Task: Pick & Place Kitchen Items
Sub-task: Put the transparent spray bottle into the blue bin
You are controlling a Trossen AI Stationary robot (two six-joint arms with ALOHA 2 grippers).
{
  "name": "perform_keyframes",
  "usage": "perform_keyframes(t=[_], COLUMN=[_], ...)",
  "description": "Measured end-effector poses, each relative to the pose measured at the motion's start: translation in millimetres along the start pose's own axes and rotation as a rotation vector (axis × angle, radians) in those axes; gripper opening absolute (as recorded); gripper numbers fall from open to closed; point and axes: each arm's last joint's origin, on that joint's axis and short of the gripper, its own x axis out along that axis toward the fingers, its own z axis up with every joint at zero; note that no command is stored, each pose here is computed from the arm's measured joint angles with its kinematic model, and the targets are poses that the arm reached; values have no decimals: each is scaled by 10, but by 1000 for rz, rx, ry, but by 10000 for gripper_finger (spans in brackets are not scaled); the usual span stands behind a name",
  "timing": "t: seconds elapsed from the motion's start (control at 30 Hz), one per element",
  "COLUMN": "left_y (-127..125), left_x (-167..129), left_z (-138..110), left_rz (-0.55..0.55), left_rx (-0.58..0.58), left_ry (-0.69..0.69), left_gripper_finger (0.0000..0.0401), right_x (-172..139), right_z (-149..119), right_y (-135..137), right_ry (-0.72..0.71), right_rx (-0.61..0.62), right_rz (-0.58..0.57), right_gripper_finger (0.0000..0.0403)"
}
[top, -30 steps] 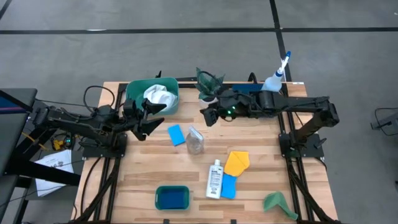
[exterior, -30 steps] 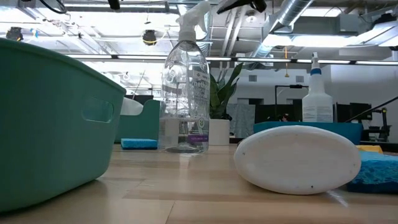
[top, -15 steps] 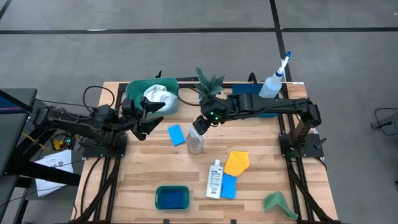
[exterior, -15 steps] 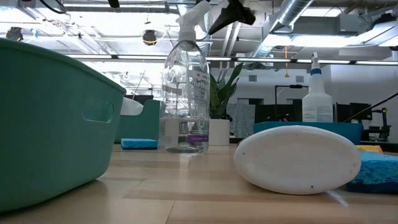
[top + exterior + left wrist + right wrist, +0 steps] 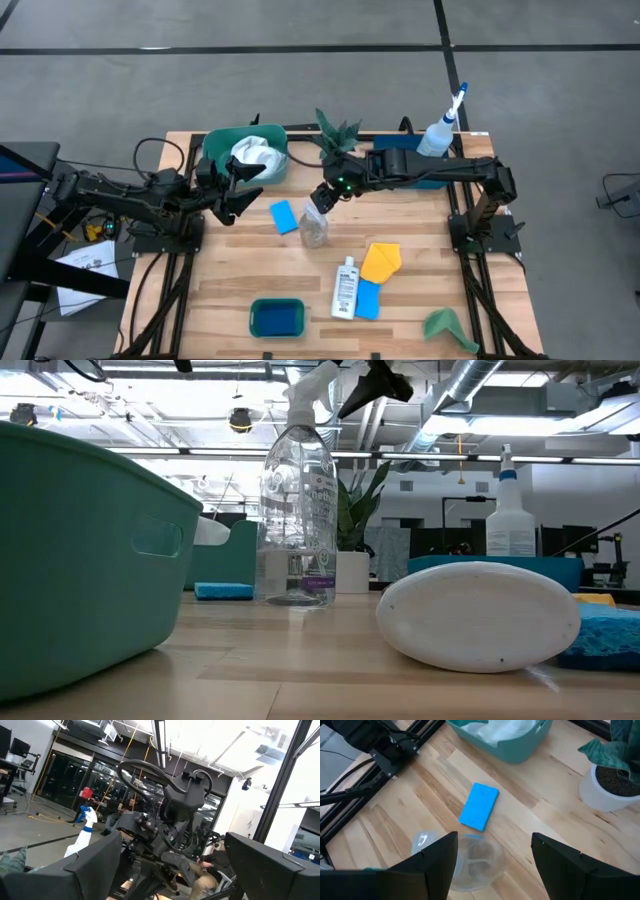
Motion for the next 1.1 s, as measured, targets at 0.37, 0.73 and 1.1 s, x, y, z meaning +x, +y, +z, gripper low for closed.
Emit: perform_keyframes(t=[0.37,0.73,1.1], left_y=[0,0,0], left_x=[0,0,0], left_z=[0,0,0], left_rz=[0,-1,-1], left_rx=[0,-1,-1], left_ry=[0,1,1], left_gripper_finger=[347,347,347], right_x=[1,-37,-48], right_z=[63,30,-27], right_y=[33,187,208], right_ry=[-60,-51,-35], right_rx=[-7,-7,-43], right_rz=[36,178,159], right_gripper_finger=[245,245,245])
